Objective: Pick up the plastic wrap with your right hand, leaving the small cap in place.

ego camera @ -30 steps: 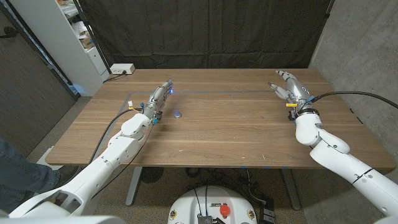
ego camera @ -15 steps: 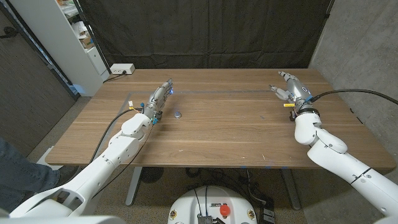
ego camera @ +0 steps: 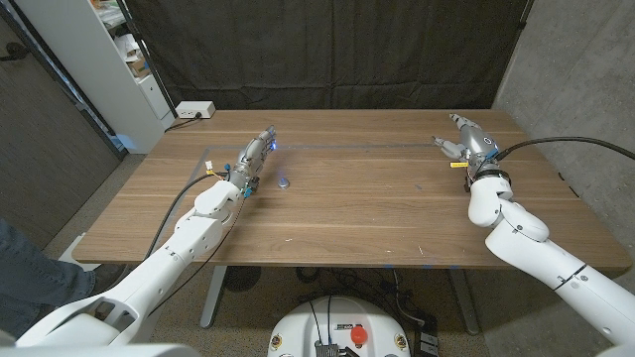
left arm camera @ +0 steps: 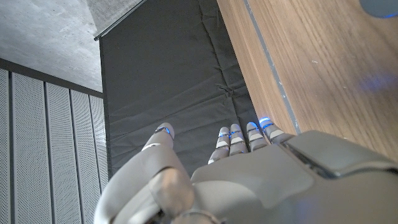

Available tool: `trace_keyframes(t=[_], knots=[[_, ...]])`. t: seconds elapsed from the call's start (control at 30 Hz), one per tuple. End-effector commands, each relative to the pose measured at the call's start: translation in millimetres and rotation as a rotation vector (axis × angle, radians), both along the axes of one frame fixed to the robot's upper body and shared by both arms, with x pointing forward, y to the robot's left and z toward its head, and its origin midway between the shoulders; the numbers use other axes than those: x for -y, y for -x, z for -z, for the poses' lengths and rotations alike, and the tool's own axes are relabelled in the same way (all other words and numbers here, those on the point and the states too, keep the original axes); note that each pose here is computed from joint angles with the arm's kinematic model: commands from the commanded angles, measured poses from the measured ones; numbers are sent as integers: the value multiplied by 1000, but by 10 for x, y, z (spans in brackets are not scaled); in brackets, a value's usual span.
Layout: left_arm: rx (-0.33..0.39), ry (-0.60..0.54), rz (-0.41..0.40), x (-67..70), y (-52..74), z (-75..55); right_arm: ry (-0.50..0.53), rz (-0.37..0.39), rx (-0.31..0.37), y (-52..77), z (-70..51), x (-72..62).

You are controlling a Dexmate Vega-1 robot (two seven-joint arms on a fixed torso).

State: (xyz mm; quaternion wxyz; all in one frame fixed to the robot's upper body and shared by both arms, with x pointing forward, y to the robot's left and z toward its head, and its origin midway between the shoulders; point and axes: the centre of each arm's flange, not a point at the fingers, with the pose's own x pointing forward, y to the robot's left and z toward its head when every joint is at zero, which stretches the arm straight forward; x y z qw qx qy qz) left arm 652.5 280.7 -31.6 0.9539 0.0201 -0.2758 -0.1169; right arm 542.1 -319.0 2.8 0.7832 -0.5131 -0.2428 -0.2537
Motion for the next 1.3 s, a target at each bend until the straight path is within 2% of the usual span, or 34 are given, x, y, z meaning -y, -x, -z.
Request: trace_keyframes(t=[0.03, 0.47, 0.7, 1.0, 1.3], knots=[[2, 0, 2, -9, -7, -9, -5, 97, -58, 15, -38, 36], [-7, -2, 6, 3, -23, 12, -7, 144, -121, -9, -24, 73], [-12, -5, 2, -14, -21, 33, -2, 161, -133, -34, -29, 110], [-8, -4, -6, -47, 16, 32, -4, 189, -151, -73, -22, 197], [-8, -2, -7, -44, 32, 40, -24, 219, -173, -131, 36, 305]])
